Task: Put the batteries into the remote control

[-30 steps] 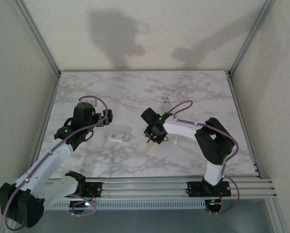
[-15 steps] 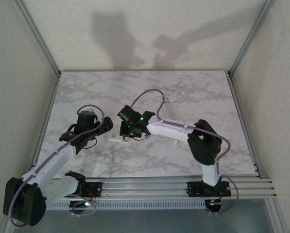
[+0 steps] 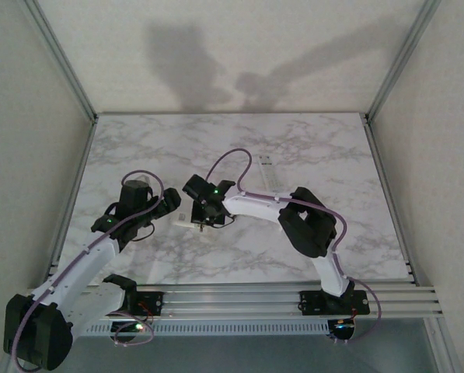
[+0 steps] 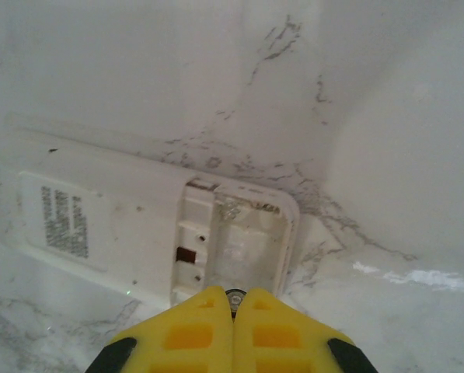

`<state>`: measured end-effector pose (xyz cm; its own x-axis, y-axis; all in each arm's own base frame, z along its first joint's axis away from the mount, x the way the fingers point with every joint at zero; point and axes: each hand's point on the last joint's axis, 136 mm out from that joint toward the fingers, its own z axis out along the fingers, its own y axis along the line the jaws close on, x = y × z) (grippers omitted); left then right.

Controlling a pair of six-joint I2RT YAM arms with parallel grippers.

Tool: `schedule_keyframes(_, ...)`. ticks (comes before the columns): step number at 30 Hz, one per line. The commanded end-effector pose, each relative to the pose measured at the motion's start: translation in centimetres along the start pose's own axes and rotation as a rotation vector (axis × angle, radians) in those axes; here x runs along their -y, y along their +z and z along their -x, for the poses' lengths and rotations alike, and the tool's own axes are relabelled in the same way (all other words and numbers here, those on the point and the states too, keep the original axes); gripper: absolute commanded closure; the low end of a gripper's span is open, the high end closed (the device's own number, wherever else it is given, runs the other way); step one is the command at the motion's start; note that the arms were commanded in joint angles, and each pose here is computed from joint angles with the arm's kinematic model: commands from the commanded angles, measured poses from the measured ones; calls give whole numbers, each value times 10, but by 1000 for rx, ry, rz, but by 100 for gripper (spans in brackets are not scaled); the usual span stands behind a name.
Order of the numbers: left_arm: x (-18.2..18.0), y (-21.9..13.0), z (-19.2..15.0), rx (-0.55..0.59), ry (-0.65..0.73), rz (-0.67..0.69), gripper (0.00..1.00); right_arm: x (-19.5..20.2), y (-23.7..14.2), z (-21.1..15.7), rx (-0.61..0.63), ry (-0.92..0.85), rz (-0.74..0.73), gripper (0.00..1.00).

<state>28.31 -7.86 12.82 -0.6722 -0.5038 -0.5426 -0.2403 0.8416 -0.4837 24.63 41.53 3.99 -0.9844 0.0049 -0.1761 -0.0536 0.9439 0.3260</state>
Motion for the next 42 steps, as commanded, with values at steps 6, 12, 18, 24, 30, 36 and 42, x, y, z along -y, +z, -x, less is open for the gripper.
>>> schedule_keyframes(6, -5, 5, -2, -4, 13, 8, 0, -1, 9, 9, 6, 41, -30, 94)
schedule_keyframes(12, -6, 5, -1, 5, 11, 13, 0, 7, 9, 13, 7, 66, -55, 84)
schedule_keyframes(18, -8, 8, -3, 6, 1, 13, 0, 0, -2, 17, 19, 37, -28, 75)
schedule_keyframes(24, -23, 19, -14, -41, 3, 86, 0, -1, -18, 12, 14, 28, 4, 73)
schedule_keyframes(30, -43, 28, -21, -57, -6, 183, 1, 11, -20, 0, -8, 55, 8, 75)
schedule_keyframes(36, -48, 39, -26, -79, -8, 198, 4, 4, -10, -7, -40, 53, 44, 78)
schedule_keyframes(42, -51, 48, -36, -106, -28, 189, 10, -1, -2, -9, -59, 50, 61, 80)
